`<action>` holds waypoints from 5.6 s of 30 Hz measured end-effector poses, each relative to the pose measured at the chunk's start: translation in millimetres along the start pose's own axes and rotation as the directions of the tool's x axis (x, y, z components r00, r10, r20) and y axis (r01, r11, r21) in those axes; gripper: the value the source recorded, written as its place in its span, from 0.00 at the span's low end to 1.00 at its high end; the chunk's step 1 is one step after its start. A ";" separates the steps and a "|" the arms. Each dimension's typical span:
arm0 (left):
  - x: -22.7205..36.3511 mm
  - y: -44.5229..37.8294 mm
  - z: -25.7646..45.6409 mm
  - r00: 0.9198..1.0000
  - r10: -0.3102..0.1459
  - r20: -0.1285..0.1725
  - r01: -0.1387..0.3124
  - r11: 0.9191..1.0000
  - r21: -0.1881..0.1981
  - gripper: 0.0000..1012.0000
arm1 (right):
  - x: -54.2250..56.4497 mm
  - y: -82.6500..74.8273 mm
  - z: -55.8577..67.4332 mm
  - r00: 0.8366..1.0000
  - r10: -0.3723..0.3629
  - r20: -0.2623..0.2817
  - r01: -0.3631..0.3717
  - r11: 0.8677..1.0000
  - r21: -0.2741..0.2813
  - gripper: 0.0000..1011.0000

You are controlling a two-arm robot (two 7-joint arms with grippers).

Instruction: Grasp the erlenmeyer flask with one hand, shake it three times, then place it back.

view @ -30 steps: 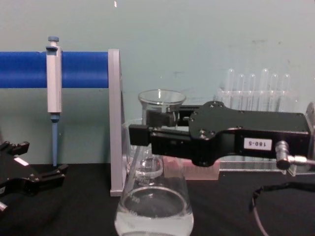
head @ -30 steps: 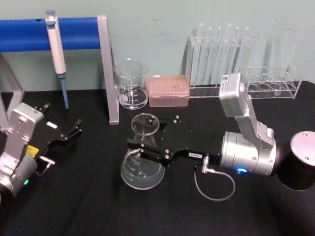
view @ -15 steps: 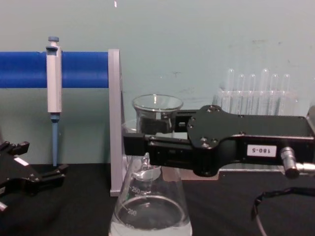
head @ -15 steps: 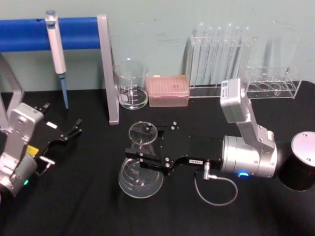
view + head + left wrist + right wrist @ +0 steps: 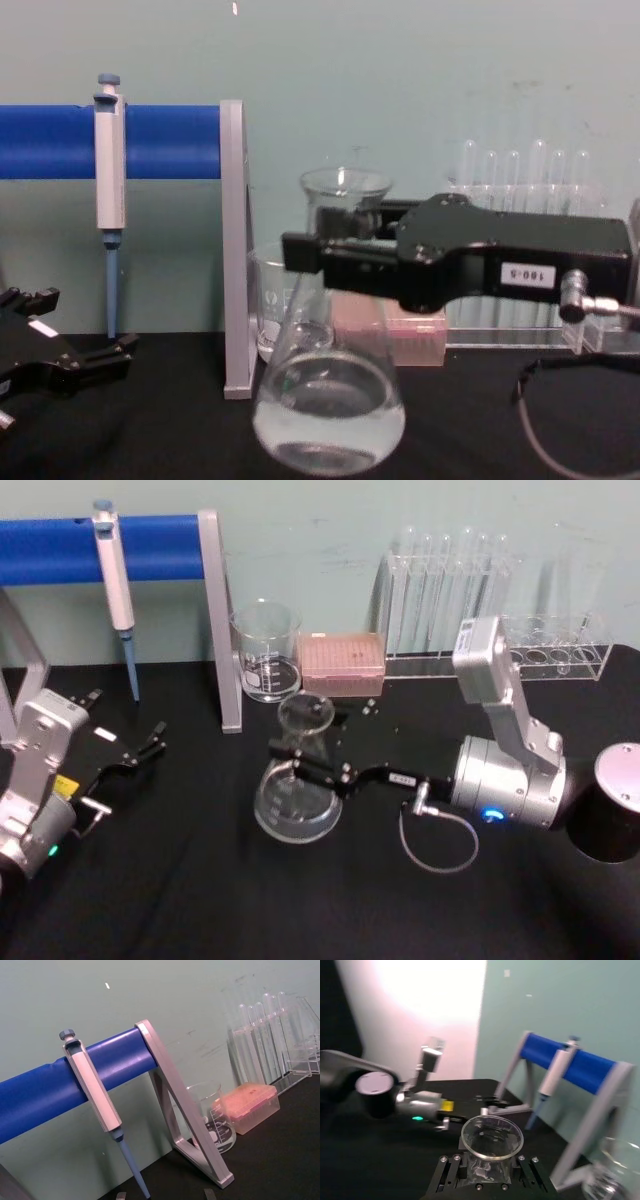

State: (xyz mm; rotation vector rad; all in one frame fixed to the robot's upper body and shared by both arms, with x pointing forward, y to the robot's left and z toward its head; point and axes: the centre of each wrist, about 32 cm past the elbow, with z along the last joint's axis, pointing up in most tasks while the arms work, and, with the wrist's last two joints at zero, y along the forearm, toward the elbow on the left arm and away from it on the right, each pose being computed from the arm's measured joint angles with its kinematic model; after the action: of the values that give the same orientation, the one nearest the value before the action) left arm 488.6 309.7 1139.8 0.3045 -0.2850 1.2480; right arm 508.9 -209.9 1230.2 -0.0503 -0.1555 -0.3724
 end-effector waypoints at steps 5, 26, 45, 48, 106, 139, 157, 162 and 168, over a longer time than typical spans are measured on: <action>0.0 0.0 0.0 1.000 0.000 0.000 0.000 1.000 0.000 0.99 | 3.2 -2.8 0.3 0.995 -0.099 -0.008 0.099 0.995 0.001 0.45; 0.0 0.0 0.0 1.000 0.000 0.000 0.000 1.000 0.000 0.99 | 18.5 -22.0 -3.2 0.877 -0.479 -0.036 0.479 0.878 -0.017 0.45; 0.0 0.0 0.0 1.000 0.000 0.000 0.000 1.000 0.000 0.99 | 17.9 -34.5 -8.2 0.725 -0.689 -0.019 0.687 0.724 -0.058 0.45; 0.0 0.0 0.0 1.000 0.000 0.000 0.000 1.000 0.000 0.99 | 17.2 -34.8 -8.2 0.721 -0.693 -0.020 0.691 0.720 -0.061 0.45; 0.0 0.0 0.0 1.000 0.000 0.000 0.000 1.000 0.000 0.99 | 12.0 -13.7 -7.8 0.970 -0.242 0.007 0.242 0.970 -0.018 0.45; 0.0 0.0 0.0 1.000 0.000 0.000 0.000 1.000 0.000 0.99 | 21.4 -0.5 -19.6 0.971 -0.239 -0.010 0.239 0.971 0.011 0.45; 0.0 0.0 0.0 1.000 0.000 0.000 0.000 1.000 0.000 0.99 | 29.8 5.0 -55.7 0.972 -0.232 -0.034 0.232 0.973 -0.006 0.45; 0.0 0.0 0.0 1.000 0.000 0.000 0.000 1.000 0.000 0.99 | 30.0 6.3 -62.4 0.971 -0.236 -0.039 0.236 0.972 -0.019 0.45; 0.0 0.0 0.0 1.000 0.000 0.000 0.000 1.000 0.000 0.99 | 30.6 8.9 -70.5 0.968 -0.247 -0.039 0.246 0.969 -0.040 0.45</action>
State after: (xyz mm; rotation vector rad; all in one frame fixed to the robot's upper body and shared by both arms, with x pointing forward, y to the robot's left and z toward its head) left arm 488.6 309.7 1139.8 0.3045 -0.2850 1.2479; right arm 550.3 -218.0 1165.3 -0.0573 -0.1116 -0.6245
